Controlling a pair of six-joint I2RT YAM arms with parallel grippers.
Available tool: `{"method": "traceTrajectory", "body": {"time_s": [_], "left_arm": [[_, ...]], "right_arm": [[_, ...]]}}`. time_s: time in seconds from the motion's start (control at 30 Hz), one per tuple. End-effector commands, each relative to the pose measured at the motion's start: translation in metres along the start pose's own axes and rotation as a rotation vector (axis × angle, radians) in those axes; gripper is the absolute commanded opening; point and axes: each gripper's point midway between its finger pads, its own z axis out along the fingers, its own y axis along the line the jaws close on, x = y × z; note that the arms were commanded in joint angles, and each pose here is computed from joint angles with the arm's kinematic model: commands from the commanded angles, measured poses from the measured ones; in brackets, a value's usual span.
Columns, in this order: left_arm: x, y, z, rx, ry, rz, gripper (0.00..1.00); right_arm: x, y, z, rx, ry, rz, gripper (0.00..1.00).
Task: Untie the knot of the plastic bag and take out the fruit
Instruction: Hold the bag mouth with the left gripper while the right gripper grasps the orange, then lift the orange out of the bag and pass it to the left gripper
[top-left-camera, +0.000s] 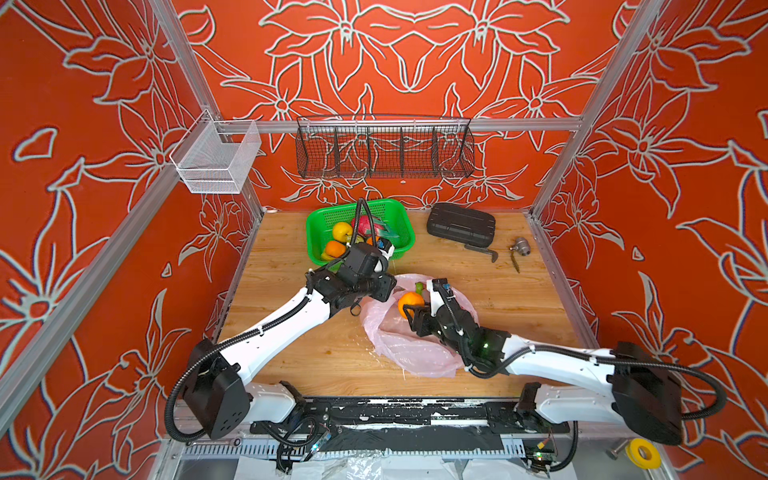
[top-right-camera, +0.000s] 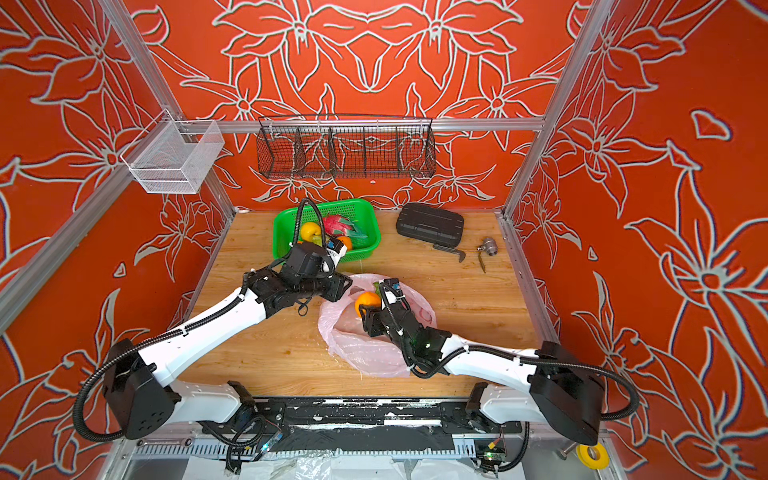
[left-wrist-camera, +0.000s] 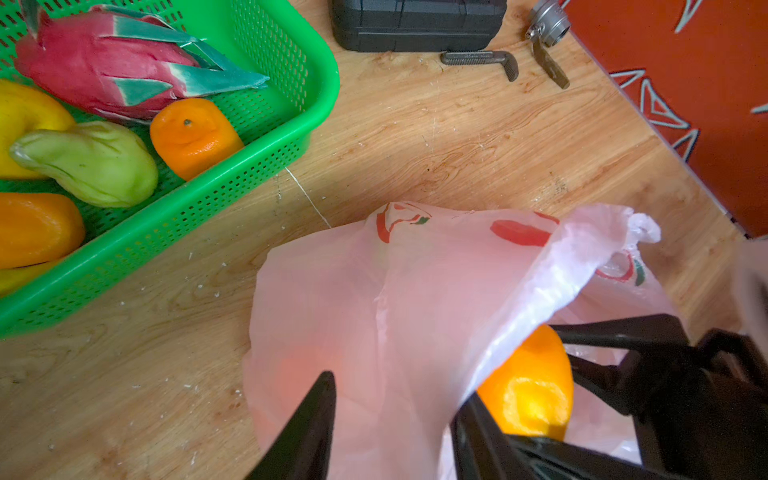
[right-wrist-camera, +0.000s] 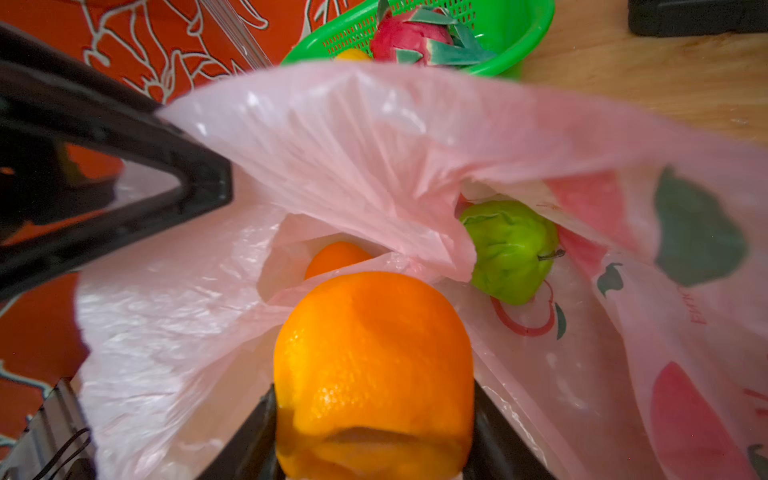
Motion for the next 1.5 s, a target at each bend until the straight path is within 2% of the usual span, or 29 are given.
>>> {"method": "traceTrajectory", "body": {"time_s": [0.0,0.2,0.43,0.8,1.03,1.27,1.47], "left_arm": [[-0.026,-0.015,-0.024,0.067,-0.112,0.005,0.50],[-0.044,-0.033,-0.054,0.168,-0.266,0.058,0.56],[-0.049,-0.061,-0.072,0.314,-0.423,0.269,0.63],[-0.056,-0.093,-0.066,0.419,-0.538,0.496,0.78],[-0.063,-0.106,-0.059,0.443,-0.531,0.537,0.90],[-0.071,-0.109,-0.049,0.429,-0.541,0.550,0.89],[-0.077,-0.115,-0.044,0.453,-0.521,0.528,0.77]], "right_arm": [[-0.015,0.007,-0.014,-0.032,0.009,-0.012,0.54],[-0.057,0.014,-0.039,-0.116,-0.038,0.092,0.54],[-0.094,0.008,-0.057,-0.138,-0.071,0.246,0.54],[-0.129,0.023,-0.074,-0.271,-0.106,0.468,0.54],[-0.140,0.038,-0.079,-0.368,-0.114,0.534,0.53],[-0.144,0.045,-0.085,-0.428,-0.121,0.573,0.53],[-0.146,0.048,-0.085,-0.450,-0.123,0.577,0.53]]}}
